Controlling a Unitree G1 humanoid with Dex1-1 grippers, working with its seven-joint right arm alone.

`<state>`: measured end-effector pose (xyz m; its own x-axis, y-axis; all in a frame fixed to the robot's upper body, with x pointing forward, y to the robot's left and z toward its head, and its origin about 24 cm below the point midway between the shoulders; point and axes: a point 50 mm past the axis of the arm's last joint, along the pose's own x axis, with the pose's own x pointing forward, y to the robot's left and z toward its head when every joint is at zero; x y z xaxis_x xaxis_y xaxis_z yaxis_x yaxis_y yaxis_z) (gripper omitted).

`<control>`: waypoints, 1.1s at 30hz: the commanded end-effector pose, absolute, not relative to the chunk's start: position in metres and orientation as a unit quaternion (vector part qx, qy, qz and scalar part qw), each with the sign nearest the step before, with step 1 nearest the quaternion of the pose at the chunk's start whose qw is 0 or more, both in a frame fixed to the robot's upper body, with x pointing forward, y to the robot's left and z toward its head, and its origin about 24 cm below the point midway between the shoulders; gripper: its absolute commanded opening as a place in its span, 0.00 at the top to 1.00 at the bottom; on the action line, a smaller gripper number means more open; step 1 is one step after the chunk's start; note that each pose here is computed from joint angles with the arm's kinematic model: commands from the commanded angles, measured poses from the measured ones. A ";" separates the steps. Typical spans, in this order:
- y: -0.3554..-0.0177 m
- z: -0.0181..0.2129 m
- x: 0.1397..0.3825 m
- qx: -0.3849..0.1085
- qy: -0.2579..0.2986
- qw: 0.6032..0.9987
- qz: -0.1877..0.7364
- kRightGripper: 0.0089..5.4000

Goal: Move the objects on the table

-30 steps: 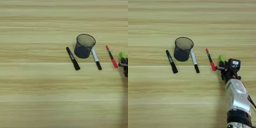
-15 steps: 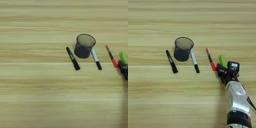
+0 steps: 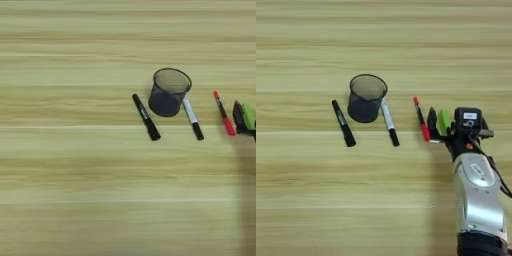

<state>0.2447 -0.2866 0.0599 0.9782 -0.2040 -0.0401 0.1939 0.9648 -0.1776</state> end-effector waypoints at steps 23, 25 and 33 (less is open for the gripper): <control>-0.242 0.062 0.273 -0.029 -0.010 0.999 -0.039 0.00; -0.240 0.060 0.276 -0.025 -0.006 0.999 -0.040 0.00; -0.239 0.052 0.281 -0.012 0.005 0.999 -0.044 0.00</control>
